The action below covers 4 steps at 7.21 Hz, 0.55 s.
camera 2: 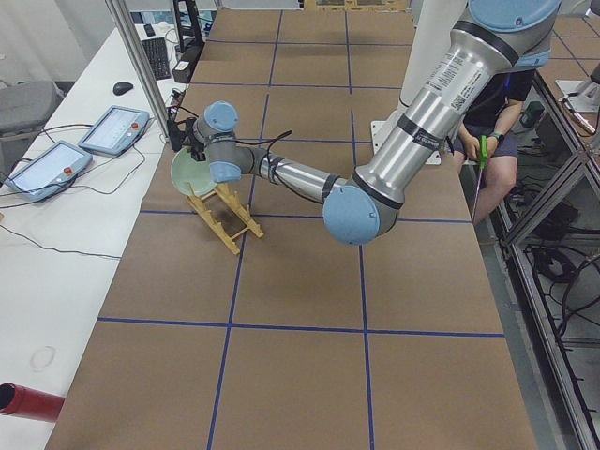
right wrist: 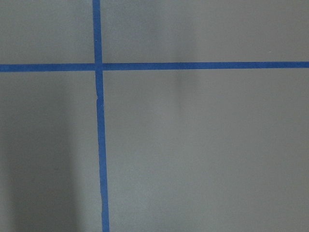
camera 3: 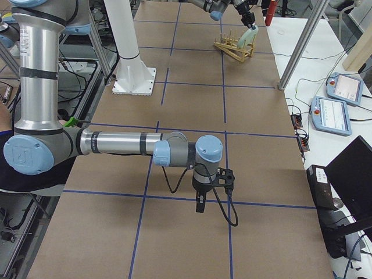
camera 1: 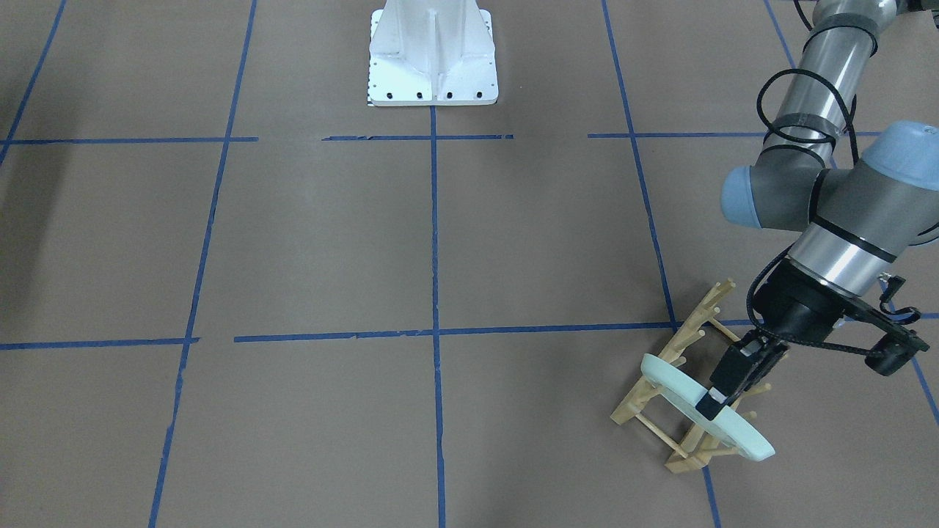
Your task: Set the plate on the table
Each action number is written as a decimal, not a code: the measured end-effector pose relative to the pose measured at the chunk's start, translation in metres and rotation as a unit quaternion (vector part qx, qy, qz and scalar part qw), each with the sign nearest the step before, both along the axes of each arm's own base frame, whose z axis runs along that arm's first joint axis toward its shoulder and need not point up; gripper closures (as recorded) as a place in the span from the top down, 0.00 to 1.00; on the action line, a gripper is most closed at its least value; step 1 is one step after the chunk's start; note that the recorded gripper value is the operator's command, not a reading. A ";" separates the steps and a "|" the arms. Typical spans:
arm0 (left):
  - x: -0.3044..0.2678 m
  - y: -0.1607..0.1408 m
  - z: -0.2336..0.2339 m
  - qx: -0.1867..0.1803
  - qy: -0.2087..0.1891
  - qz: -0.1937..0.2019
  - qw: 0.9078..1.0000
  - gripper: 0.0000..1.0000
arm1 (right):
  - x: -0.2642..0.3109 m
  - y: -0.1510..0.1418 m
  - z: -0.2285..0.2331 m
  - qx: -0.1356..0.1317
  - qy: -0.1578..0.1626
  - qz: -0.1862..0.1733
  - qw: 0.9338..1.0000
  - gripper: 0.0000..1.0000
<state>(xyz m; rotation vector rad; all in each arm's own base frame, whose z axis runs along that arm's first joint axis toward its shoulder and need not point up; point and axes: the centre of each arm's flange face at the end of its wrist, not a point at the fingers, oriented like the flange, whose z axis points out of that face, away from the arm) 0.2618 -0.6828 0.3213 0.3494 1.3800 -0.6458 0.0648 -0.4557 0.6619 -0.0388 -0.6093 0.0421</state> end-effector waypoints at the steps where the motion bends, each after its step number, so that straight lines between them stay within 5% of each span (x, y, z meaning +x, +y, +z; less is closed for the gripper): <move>1: -0.005 0.003 -0.008 0.009 0.004 -0.002 1.000 0.14 | 0.000 0.000 0.000 0.000 0.000 0.000 1.000 1.00; 4: -0.011 0.009 -0.017 0.017 0.011 -0.003 1.000 0.00 | 0.000 0.000 0.000 0.000 0.000 0.000 1.000 1.00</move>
